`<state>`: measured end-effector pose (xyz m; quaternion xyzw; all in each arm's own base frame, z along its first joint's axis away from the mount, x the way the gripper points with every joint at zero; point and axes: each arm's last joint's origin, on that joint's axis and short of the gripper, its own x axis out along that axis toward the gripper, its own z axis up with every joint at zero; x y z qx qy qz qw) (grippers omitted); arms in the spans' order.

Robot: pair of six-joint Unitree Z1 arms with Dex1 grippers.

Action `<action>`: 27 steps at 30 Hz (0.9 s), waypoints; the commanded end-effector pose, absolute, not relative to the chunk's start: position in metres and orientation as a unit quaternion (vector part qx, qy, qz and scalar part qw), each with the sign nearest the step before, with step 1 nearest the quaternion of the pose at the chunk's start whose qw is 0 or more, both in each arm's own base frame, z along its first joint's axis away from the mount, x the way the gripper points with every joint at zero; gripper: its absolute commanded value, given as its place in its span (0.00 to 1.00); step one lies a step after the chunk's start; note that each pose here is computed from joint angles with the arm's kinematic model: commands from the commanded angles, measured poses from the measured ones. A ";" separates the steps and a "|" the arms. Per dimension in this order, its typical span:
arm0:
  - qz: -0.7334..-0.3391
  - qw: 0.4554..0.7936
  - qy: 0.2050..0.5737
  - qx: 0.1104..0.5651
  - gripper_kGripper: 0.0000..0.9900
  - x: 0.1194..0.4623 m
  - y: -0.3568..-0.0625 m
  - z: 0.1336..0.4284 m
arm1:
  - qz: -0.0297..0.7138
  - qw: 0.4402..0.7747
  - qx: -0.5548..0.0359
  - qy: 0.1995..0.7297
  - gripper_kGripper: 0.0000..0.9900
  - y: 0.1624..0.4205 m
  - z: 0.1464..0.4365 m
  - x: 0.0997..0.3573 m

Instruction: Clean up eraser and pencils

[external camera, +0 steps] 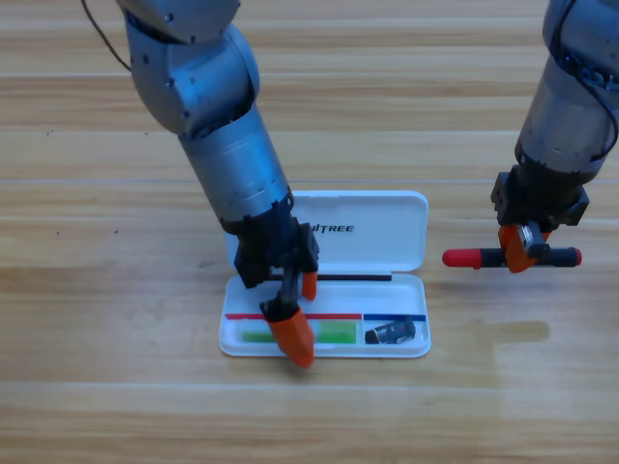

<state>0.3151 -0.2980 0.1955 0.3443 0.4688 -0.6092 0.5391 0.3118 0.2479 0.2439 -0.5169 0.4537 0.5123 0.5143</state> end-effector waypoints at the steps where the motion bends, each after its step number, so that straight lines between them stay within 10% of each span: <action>1: -0.609 0.531 0.479 0.343 1.00 0.307 -0.299 0.192 | 0.524 0.504 -0.521 0.448 0.00 0.253 0.251 0.293; 11: -0.613 0.588 0.396 0.348 1.00 0.261 -0.258 0.323 | 0.535 0.496 -0.530 0.432 0.00 0.279 0.262 0.274; 17: -0.588 0.673 0.310 0.323 1.00 0.208 -0.175 0.423 | 0.541 0.491 -0.534 0.426 0.00 0.314 0.257 0.272; 27: -0.513 0.758 0.305 0.265 1.00 0.179 -0.088 0.440 | 0.546 0.491 -0.534 0.419 0.00 0.371 0.232 0.280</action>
